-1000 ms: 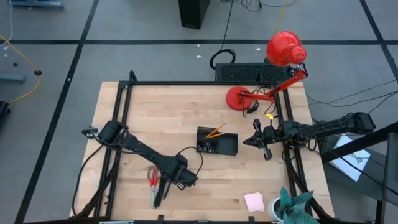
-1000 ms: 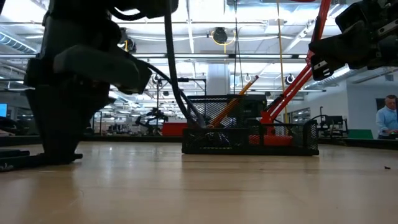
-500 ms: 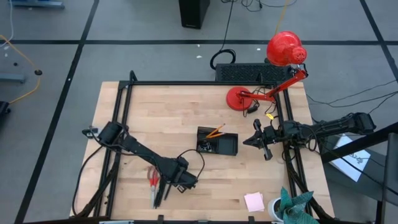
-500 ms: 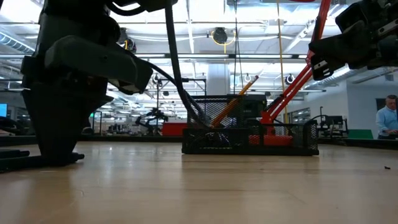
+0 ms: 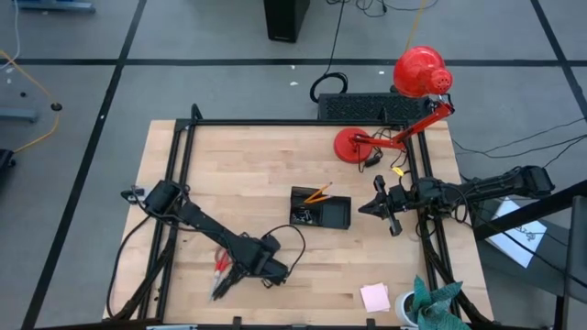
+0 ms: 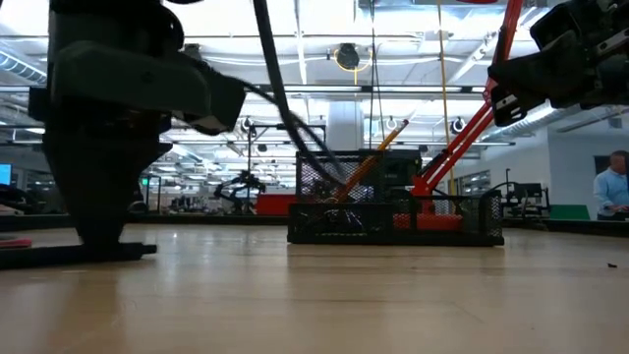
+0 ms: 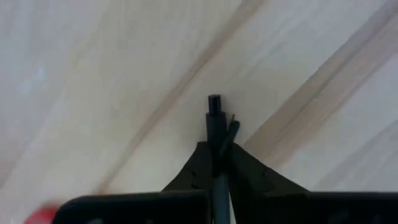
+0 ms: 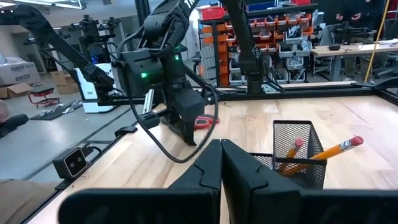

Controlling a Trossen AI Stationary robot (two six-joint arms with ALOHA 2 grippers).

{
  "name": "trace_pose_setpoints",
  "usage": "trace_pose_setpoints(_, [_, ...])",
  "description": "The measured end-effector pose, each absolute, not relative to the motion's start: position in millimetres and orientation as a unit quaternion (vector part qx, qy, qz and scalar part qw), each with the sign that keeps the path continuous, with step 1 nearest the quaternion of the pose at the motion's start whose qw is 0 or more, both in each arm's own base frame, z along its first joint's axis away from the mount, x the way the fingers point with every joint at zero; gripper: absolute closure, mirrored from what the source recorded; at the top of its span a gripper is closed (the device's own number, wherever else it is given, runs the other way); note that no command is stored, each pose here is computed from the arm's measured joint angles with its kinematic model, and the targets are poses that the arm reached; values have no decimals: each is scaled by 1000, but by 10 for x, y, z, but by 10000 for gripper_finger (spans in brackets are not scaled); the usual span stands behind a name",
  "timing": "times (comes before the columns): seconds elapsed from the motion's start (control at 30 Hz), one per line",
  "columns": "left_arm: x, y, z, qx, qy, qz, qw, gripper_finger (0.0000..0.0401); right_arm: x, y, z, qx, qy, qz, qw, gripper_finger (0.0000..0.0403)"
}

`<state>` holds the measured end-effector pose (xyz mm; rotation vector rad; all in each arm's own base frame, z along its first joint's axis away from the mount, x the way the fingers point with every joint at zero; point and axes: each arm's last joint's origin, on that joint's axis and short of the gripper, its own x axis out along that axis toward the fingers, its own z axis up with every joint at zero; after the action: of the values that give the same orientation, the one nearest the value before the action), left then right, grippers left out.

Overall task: Pick and place office supplies into organizer
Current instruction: Put the black pen into the desk organizer

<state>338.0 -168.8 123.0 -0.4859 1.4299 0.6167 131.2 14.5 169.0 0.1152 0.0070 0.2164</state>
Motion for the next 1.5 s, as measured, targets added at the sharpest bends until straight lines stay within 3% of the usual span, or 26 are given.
trace_pose_setpoints(0.33, [3569,-1680,1639,-113,472,231,843,373,1312,147,1690,58,3,111,992,403])
trace_pose_setpoints(0.53, [3495,-1580,2100,-83,421,220,876,391,1312,147,1690,57,3,111,992,403])
trace_pose_setpoints(0.8, [3147,-1685,2862,-8,319,163,934,371,1310,153,1690,58,4,121,991,403])
trace_pose_setpoints(0.97, [3122,-1697,3116,104,273,101,951,384,1310,153,1688,62,6,121,991,403])
trace_pose_setpoints(1.17, [3276,-1388,3416,154,204,36,966,376,1310,153,1703,60,-2,121,991,403])
trace_pose_setpoints(1.37, [3505,-1055,3378,202,122,-95,967,387,1310,152,1698,58,0,120,991,403])
trace_pose_setpoints(1.5, [3588,-748,3186,212,72,-104,969,381,1309,151,1736,42,-22,121,992,403])
